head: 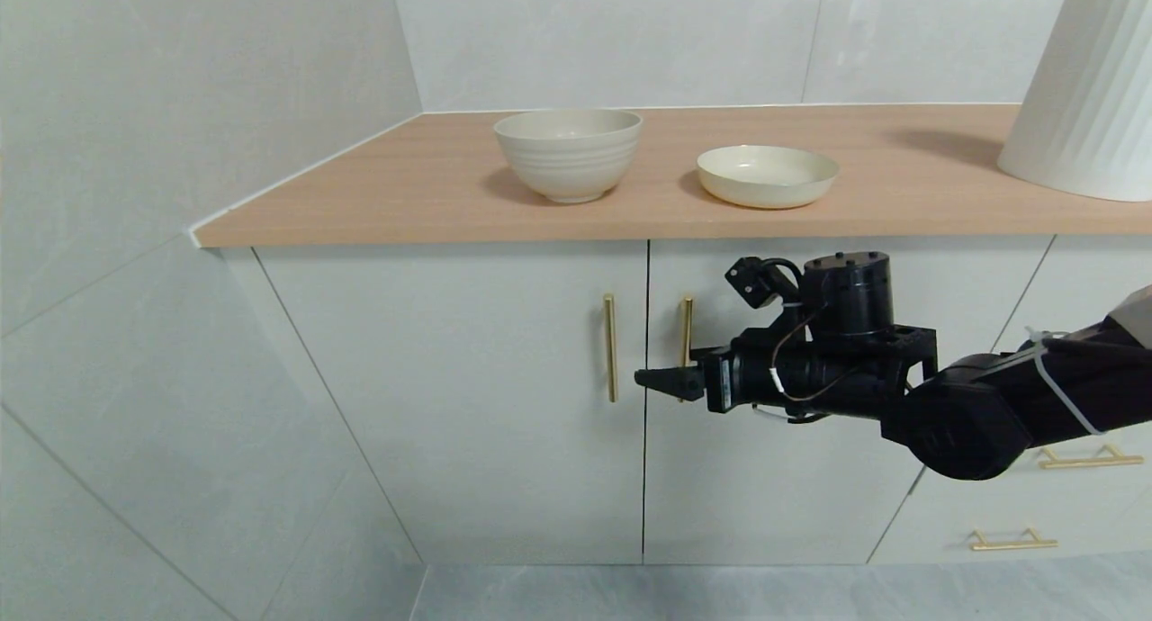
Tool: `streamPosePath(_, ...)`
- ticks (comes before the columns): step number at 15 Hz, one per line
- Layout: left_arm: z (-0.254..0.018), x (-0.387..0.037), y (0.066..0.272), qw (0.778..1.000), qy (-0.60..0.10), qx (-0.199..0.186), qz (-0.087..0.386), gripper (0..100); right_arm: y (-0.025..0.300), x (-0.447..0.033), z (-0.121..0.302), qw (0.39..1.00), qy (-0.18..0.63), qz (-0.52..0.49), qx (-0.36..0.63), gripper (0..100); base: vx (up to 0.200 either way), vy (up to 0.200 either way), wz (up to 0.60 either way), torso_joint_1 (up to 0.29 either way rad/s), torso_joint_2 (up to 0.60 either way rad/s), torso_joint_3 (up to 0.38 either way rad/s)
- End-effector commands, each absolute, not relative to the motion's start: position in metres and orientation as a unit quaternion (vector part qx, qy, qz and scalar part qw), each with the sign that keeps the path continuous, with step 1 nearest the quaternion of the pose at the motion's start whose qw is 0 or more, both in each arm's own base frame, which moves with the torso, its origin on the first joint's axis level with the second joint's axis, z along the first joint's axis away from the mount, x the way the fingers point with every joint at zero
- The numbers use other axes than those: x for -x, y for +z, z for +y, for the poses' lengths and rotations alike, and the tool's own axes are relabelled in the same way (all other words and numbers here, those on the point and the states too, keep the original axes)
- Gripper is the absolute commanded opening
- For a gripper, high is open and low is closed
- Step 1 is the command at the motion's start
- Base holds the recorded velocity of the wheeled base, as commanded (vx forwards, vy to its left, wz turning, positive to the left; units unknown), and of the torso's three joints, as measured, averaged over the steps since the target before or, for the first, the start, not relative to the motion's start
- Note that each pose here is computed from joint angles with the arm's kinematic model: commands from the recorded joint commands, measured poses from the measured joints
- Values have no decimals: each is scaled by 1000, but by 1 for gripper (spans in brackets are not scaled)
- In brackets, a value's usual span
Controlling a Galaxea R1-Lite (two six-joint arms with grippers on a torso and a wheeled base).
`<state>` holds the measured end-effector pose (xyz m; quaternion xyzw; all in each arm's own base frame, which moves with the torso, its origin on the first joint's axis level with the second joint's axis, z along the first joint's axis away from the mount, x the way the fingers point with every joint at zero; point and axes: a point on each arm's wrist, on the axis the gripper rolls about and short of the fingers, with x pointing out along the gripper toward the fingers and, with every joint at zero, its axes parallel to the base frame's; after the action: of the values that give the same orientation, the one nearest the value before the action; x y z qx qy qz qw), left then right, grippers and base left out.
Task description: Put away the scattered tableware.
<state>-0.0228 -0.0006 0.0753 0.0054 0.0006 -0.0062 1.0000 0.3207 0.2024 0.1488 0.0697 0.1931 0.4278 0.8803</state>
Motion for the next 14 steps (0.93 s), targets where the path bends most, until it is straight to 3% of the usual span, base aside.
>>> streamPosePath(1, -1, 23, 75, 1000, -5, -5, 1, 100, 146, -319, 204, 877, 430, 200, -76, 100, 0, 0, 0, 0, 0, 0)
streamPosePath(14, -1, 23, 75, 1000, -5, -5, 1, 100, 151, -259, 216, 851, 486, 185, -76, 100, 0, 0, 0, 0, 0, 0)
